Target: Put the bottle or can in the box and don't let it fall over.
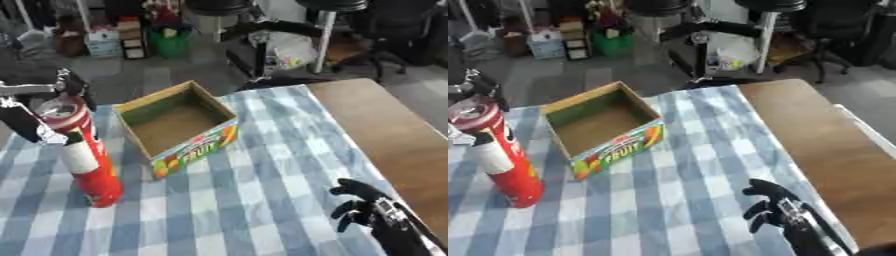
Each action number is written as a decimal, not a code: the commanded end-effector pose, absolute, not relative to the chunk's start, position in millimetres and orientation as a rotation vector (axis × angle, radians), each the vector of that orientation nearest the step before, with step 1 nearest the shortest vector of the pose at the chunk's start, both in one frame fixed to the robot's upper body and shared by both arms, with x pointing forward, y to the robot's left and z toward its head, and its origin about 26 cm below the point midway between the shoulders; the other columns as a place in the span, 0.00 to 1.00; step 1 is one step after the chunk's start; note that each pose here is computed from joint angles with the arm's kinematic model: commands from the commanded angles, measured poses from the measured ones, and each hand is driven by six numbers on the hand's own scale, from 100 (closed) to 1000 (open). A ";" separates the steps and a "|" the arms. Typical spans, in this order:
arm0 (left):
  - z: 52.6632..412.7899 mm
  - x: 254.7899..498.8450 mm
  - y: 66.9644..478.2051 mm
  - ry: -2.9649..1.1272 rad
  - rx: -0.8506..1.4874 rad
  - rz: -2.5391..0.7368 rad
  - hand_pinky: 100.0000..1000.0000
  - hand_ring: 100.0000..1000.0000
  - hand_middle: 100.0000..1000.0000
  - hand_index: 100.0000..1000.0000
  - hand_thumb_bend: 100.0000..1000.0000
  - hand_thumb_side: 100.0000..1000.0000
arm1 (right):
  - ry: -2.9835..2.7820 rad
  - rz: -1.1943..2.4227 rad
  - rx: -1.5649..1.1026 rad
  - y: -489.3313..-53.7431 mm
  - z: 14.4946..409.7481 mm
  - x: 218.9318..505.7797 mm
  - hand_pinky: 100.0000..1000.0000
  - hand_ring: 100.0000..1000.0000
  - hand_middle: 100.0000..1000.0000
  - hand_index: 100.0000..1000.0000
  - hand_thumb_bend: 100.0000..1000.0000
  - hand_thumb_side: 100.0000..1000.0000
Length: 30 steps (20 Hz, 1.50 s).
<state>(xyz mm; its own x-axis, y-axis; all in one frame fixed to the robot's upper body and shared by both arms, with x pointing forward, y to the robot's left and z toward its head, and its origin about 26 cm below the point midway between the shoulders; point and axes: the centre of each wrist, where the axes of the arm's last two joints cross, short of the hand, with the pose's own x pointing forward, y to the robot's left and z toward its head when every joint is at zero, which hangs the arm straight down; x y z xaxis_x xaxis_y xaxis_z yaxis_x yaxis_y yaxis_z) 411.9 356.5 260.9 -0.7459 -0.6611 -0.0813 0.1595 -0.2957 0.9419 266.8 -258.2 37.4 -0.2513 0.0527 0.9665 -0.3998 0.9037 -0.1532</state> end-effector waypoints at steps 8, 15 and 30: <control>334.8 401.0 385.8 -1.340 0.642 -2.411 0.00 0.27 0.36 0.61 0.00 0.03 | -1.795 0.445 0.247 -263.7 43.3 268.6 0.38 0.53 0.72 0.86 0.00 0.90; 379.1 400.4 388.7 -1.607 0.753 -2.112 0.00 0.24 0.35 0.61 0.00 0.00 | -1.791 0.441 0.253 -262.9 42.3 268.6 0.38 0.53 0.72 0.86 0.00 0.90; 329.6 444.9 375.1 -1.761 0.949 -1.868 0.00 0.22 0.33 0.60 0.00 0.00 | -1.832 0.502 0.389 -238.6 57.8 287.7 0.39 0.53 0.72 0.86 0.00 0.90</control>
<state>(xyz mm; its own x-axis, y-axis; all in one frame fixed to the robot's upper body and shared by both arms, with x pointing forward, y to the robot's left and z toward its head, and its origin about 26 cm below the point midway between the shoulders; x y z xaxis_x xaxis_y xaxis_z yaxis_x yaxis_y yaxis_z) 448.1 369.8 312.8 -0.6842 -0.7158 -0.1395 -0.1192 -0.0790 0.9897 285.7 -240.3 52.4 -0.2878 -0.0049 0.9577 -0.4862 0.8623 -0.1417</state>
